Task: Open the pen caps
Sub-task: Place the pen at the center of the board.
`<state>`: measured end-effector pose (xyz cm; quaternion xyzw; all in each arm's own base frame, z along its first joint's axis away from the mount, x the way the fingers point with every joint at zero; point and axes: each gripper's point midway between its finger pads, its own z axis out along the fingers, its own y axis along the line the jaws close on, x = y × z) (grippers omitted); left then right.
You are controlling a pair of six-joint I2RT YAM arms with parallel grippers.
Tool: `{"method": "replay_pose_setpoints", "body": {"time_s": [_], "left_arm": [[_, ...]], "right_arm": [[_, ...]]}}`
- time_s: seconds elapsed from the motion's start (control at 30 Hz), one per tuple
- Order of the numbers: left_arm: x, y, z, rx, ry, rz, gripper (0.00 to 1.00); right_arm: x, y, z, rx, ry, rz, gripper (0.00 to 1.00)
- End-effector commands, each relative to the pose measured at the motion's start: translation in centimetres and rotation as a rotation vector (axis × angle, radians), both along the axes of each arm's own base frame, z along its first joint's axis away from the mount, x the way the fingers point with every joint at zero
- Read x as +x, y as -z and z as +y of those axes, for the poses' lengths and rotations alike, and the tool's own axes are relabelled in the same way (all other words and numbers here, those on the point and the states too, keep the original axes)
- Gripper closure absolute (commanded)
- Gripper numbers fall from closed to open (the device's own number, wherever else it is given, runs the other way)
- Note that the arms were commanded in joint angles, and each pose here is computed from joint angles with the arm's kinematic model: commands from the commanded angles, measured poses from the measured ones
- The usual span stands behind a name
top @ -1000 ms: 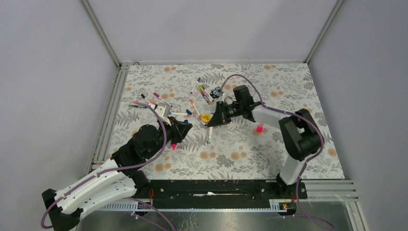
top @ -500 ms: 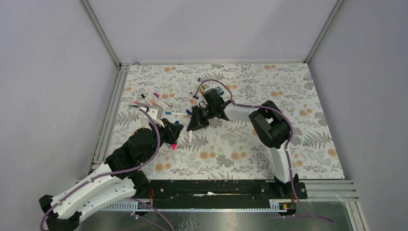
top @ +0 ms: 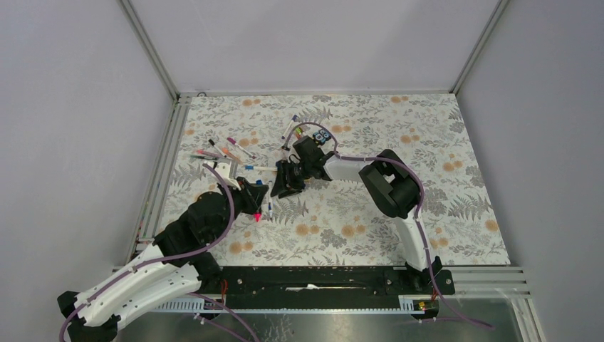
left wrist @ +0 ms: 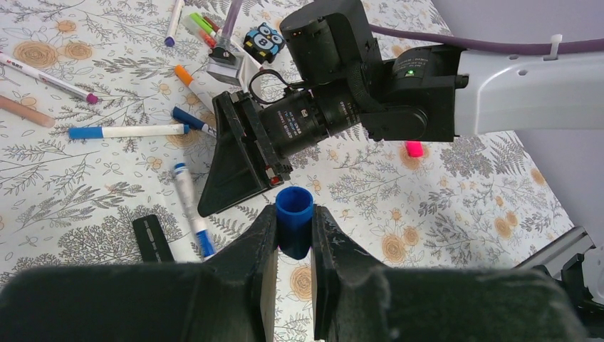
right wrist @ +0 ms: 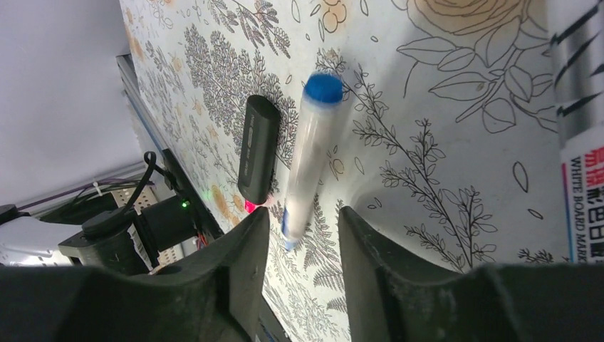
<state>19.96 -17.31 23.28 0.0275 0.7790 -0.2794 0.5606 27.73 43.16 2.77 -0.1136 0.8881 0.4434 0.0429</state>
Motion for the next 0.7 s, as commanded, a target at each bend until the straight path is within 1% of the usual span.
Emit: {"method": "replay_pose_setpoints", "body": {"time_s": [0.0, 0.13, 0.23, 0.33, 0.4, 0.47, 0.5, 0.57, 0.67], "left_arm": [[0.3, -0.9, 0.1, -0.034, -0.017, -0.022, 1.00], [0.1, -1.1, -0.9, -0.077, 0.017, -0.015, 1.00], [-0.1, -1.0, -1.9, -0.119, 0.052, -0.008, 1.00], [-0.3, -1.0, -3.3, -0.160, 0.105, -0.001, 0.96], [-0.5, -1.0, -4.3, -0.188, 0.140, 0.003, 0.94], [-0.5, -1.1, -5.3, -0.218, 0.174, 0.005, 0.94], [-0.7, -0.8, -5.9, -0.227, 0.200, 0.016, 0.94], [-0.8, -0.7, -7.0, -0.253, 0.237, 0.025, 0.93], [-1.0, -0.2, -8.6, -0.281, 0.289, 0.056, 0.93]], "right_arm": [[0.7, -3.1, 1.2, 0.051, -0.022, -0.083, 0.49], [0.6, -5.8, 0.8, 0.089, -0.063, -0.174, 0.41], [-0.1, -8.2, -0.5, 0.122, -0.185, -0.328, 0.34], [-1.6, -11.2, -3.2, 0.152, -0.375, -0.525, 0.25], [-2.3, -12.2, -5.8, 0.129, -0.489, -0.659, 0.18], [-2.7, -12.6, -8.9, 0.087, -0.547, -0.747, 0.09], [-2.8, -12.6, -10.6, 0.075, -0.553, -0.768, 0.06], [-1.9, -12.9, -14.4, 0.067, -0.489, -0.791, 0.01], [-1.7, -12.5, -19.5, 0.067, -0.369, -0.775, 0.01]]}}
